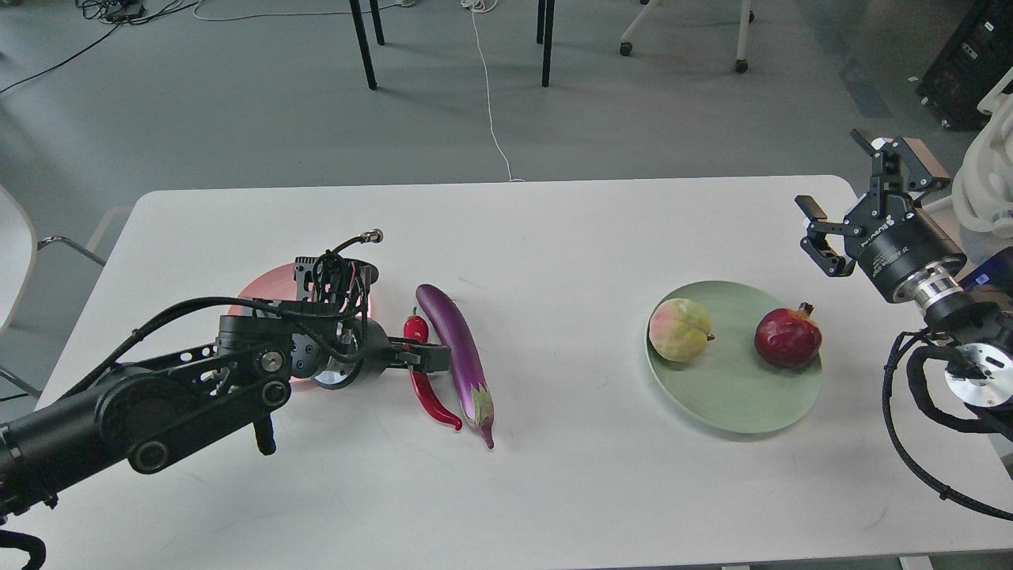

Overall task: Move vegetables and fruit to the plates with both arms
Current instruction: 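Grasp the red chili pepper with the left gripper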

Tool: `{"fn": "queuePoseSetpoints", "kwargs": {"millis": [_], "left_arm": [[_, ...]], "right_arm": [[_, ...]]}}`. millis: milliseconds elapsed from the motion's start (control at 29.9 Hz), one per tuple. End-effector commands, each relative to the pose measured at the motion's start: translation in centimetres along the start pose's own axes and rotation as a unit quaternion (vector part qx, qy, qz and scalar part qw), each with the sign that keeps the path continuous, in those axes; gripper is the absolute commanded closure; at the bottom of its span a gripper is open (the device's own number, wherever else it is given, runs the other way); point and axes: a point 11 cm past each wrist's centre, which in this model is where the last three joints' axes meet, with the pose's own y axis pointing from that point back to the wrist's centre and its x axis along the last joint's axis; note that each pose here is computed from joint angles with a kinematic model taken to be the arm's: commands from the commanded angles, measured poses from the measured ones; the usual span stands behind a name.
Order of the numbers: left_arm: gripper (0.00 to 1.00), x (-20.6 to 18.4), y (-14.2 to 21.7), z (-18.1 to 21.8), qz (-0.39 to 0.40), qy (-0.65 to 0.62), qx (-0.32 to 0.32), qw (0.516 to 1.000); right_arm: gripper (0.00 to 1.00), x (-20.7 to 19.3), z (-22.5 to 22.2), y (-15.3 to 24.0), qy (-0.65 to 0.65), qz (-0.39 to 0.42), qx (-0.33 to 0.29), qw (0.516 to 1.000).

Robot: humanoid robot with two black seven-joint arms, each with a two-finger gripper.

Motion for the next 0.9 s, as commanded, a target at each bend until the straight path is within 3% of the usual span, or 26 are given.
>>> {"fn": "queuePoseSetpoints", "kwargs": {"millis": [0, 335, 569, 703, 870], "left_arm": [[0.04, -0.5, -0.2, 0.0, -0.005, 0.004, -0.002, 1.000], [0.09, -1.2, -0.5, 0.1, -0.013, 0.009, -0.004, 1.000], [0.40, -1.5, -0.6, -0.2, -0.017, 0.016, -0.003, 1.000], [0.75, -1.5, -0.5, -0.6, -0.016, 0.015, 0.005, 1.000], [0.79, -1.3, -0.3, -1.1, -0.014, 0.018, 0.016, 1.000]], "right_arm": [[0.02, 0.0, 0.0, 0.0, 0.000, 0.000, -0.001, 1.000], [0.02, 0.1, 0.1, 0.1, 0.002, 0.001, -0.001, 1.000], [0.02, 0.1, 0.2, 0.1, 0.002, 0.001, -0.003, 1.000], [0.02, 0.1, 0.2, 0.2, 0.003, 0.001, -0.004, 1.000], [0.02, 0.1, 0.2, 0.2, 0.003, 0.001, -0.004, 1.000]]}}
